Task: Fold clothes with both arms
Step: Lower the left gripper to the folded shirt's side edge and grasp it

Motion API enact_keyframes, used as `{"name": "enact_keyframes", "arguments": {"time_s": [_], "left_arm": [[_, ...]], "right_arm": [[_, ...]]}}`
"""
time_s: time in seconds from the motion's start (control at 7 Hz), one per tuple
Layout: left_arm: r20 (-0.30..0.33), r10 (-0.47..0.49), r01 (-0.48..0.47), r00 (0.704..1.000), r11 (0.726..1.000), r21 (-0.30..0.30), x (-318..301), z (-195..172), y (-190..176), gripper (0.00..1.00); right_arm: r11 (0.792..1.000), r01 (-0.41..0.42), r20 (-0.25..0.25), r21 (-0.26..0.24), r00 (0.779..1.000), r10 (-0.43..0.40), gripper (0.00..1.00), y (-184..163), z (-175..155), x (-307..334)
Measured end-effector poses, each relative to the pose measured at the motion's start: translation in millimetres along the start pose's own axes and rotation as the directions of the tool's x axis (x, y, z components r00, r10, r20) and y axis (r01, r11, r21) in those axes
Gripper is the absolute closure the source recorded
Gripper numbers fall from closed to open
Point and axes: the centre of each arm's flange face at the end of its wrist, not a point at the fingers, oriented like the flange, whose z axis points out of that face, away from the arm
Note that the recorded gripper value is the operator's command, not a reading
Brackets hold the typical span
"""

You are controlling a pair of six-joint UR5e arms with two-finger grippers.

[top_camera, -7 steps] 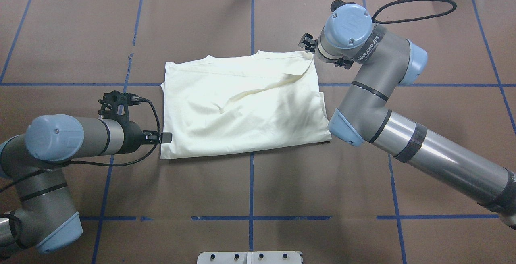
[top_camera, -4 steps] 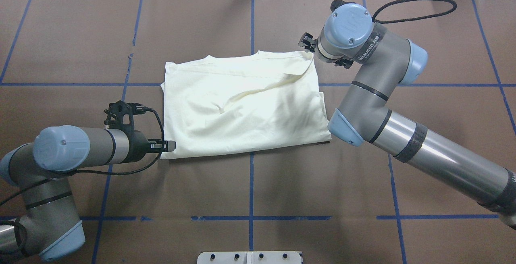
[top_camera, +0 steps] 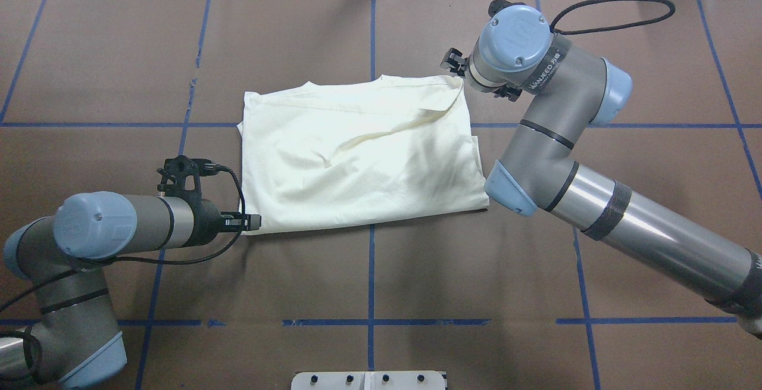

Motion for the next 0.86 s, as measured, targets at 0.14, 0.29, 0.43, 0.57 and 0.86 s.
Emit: {"name": "enact_keyframes", "arguments": {"time_s": [0.14,0.29,0.43,0.57,0.86], "left_arm": [[0.005,0.000,0.000,1.000,1.000,-0.002,-1.6,2.2,0.8,0.66],[0.009,-0.001,0.001,1.000,1.000,-0.005,-3.0,4.2,1.8,0.84],[0.013,-0.001,0.001,1.000,1.000,-0.008,-4.4,6.6,3.2,1.00],[0.016,0.001,-0.001,1.000,1.000,-0.011,-5.2,8.4,4.6,1.00],[0.011,0.005,-0.005,1.000,1.000,-0.011,-4.0,6.2,4.7,1.00]], "right_arm": [[1.000,0.000,0.002,0.000,1.000,0.000,0.00,0.0,-0.5,-0.3],[1.000,0.001,0.006,0.000,1.000,-0.001,0.00,0.1,-1.7,-1.1],[1.000,0.001,0.011,0.001,1.000,-0.001,0.00,0.2,-3.9,-1.9],[1.000,0.001,0.015,0.002,1.000,-0.001,0.00,0.3,-6.0,-2.1],[1.000,0.002,0.017,0.002,1.000,-0.002,0.00,0.4,-7.1,-1.7]]}}
